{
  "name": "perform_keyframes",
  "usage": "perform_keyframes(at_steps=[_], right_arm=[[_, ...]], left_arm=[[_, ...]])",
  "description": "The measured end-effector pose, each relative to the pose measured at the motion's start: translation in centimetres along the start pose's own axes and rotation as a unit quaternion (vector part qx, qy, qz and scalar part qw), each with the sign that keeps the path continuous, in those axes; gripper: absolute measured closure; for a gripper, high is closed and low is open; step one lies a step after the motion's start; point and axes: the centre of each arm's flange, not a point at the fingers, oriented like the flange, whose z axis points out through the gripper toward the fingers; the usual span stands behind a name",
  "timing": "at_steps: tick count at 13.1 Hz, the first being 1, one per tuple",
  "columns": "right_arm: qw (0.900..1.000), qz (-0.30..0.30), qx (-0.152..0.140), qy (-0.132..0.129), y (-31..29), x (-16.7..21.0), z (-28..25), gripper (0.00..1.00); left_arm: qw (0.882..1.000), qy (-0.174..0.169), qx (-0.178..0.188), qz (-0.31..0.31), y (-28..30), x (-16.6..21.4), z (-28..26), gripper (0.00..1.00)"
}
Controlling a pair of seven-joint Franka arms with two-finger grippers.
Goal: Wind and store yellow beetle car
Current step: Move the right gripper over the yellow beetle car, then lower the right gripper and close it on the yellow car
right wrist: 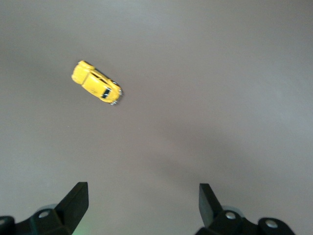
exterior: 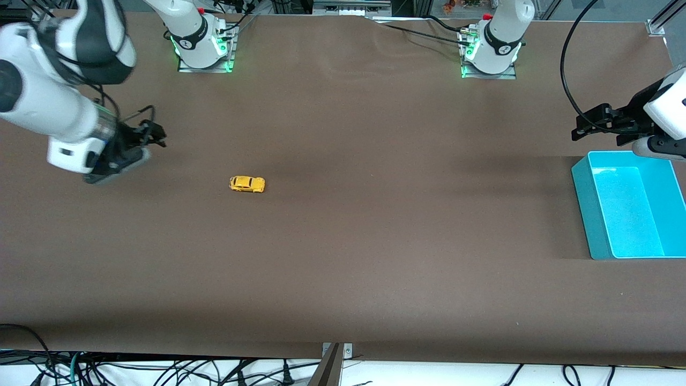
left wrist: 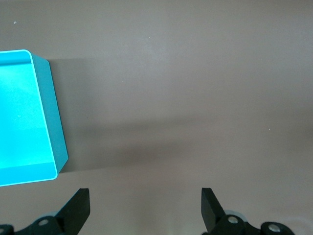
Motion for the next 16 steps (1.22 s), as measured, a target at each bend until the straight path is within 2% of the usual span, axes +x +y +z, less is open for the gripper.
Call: perform_keyframes(at_steps=[2, 5, 8, 10, 12, 16], right_arm=[[0.997, -0.070, -0.006, 0.011, -2.9, 1.9, 2.8, 0.00], [0.980, -0.195, -0.006, 0.025, -8.0, 5.0, 6.8, 0.00], [0.955, -0.292, -0.011, 0.045, -9.4, 5.7, 12.3, 0.00], [0.929, -0.362, -0.023, 0.065, -9.5, 5.5, 15.8, 0.00], [0.912, -0.404, -0.023, 0.070, -9.6, 5.4, 18.3, 0.00], [0.898, -0.431, -0.030, 0.083, -10.3, 6.3, 21.5, 0.00]], left_arm=[[1.000, -0.001, 0.000, 0.000, 0.0, 0.1, 0.1, 0.00], [1.000, -0.002, 0.000, -0.001, -0.1, 0.2, 0.3, 0.00], [1.000, -0.002, 0.000, -0.001, -0.1, 0.2, 0.3, 0.00], [1.000, -0.003, 0.000, -0.001, -0.1, 0.2, 0.3, 0.00], [1.000, -0.003, 0.000, -0.001, -0.1, 0.3, 0.3, 0.00], [1.000, -0.003, 0.000, -0.001, -0.1, 0.3, 0.3, 0.00]])
